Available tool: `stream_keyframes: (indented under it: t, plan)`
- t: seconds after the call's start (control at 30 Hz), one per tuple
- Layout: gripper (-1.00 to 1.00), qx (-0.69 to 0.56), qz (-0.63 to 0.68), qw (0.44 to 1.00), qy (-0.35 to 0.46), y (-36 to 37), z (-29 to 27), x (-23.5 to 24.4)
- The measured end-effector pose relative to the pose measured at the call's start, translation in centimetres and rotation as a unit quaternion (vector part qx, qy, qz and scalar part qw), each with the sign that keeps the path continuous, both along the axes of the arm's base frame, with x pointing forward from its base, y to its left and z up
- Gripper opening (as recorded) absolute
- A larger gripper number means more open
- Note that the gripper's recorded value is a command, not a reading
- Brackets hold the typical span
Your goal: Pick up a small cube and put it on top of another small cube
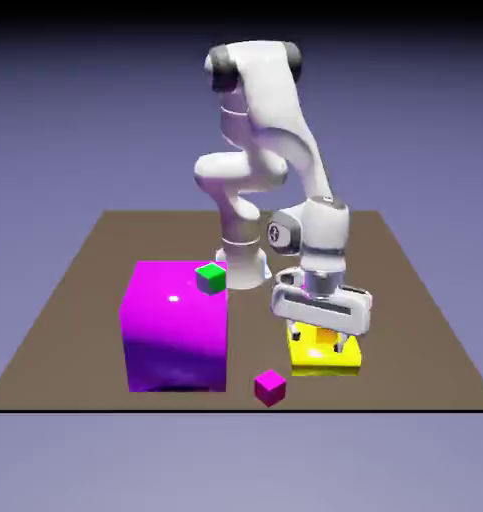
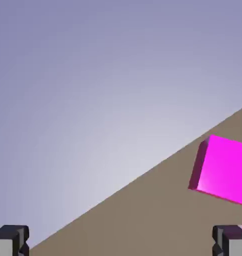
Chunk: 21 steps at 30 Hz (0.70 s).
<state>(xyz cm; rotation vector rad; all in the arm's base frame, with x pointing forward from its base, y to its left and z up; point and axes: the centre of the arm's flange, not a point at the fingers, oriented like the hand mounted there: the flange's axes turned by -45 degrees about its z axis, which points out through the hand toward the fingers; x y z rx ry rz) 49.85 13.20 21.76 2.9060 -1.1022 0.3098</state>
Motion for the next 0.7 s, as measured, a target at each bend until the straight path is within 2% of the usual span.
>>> stream_keyframes:
  t: [0.1,0.3,0.33,0.4,0.57,0.7]
  plan:
    - [0.00,-0.012,-0.083,0.996,0.025,-4.9,-2.8,-0.4]
    - [0.00,-0.012,-0.083,0.996,0.025,-5.5,-9.1,0.1]
    - [-1.00,-0.012,-0.083,0.996,0.025,-5.6,-9.7,0.1]
    - [-1.00,-0.012,-0.083,0.996,0.025,-5.6,-9.7,0.1]
    - [-1.00,-0.011,-0.083,0.996,0.025,-5.0,-3.3,-0.3]
    - [-1.00,0.003,-0.072,0.997,0.025,1.0,1.1,-3.3]
